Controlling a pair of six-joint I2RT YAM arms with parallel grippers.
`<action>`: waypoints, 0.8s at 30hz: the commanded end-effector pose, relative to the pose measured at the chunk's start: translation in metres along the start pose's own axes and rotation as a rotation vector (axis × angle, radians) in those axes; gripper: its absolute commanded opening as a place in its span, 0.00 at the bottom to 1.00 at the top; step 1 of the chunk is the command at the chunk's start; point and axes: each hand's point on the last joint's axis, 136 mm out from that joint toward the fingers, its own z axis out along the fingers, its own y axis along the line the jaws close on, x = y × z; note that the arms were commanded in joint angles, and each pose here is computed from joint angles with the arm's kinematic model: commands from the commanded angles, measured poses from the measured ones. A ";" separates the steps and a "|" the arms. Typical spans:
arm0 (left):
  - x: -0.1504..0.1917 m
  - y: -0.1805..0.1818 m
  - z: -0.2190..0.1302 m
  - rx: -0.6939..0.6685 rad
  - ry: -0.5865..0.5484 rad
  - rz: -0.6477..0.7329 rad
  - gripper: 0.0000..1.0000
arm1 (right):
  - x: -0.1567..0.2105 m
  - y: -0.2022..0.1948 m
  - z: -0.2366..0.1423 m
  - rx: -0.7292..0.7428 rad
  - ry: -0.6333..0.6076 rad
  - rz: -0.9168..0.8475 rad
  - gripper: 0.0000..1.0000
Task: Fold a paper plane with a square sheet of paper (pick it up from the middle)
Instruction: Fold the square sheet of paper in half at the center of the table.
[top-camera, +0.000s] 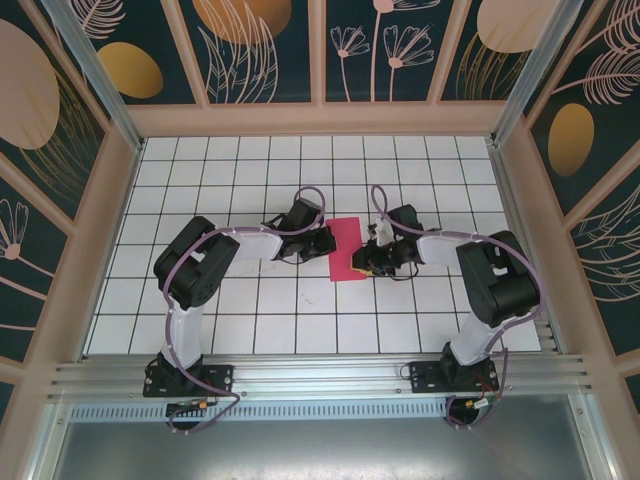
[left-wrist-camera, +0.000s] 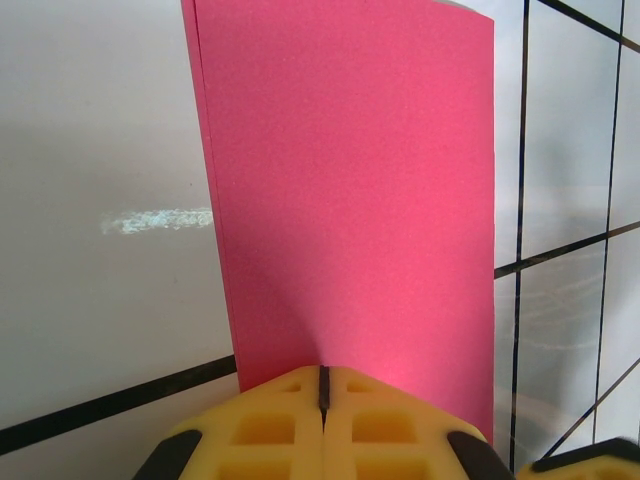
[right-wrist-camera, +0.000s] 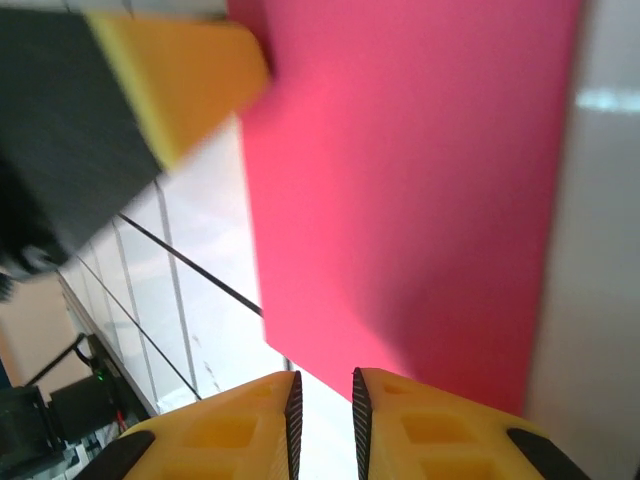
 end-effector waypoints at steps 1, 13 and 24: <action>0.033 0.051 0.006 -0.170 0.095 -0.033 0.07 | 0.015 -0.016 0.008 0.030 0.024 0.041 0.24; 0.034 0.053 0.006 -0.176 0.096 -0.033 0.07 | 0.006 -0.010 -0.007 0.055 -0.041 0.008 0.25; 0.034 0.055 0.007 -0.184 0.100 -0.032 0.06 | -0.093 0.030 -0.029 -0.045 -0.138 -0.063 0.25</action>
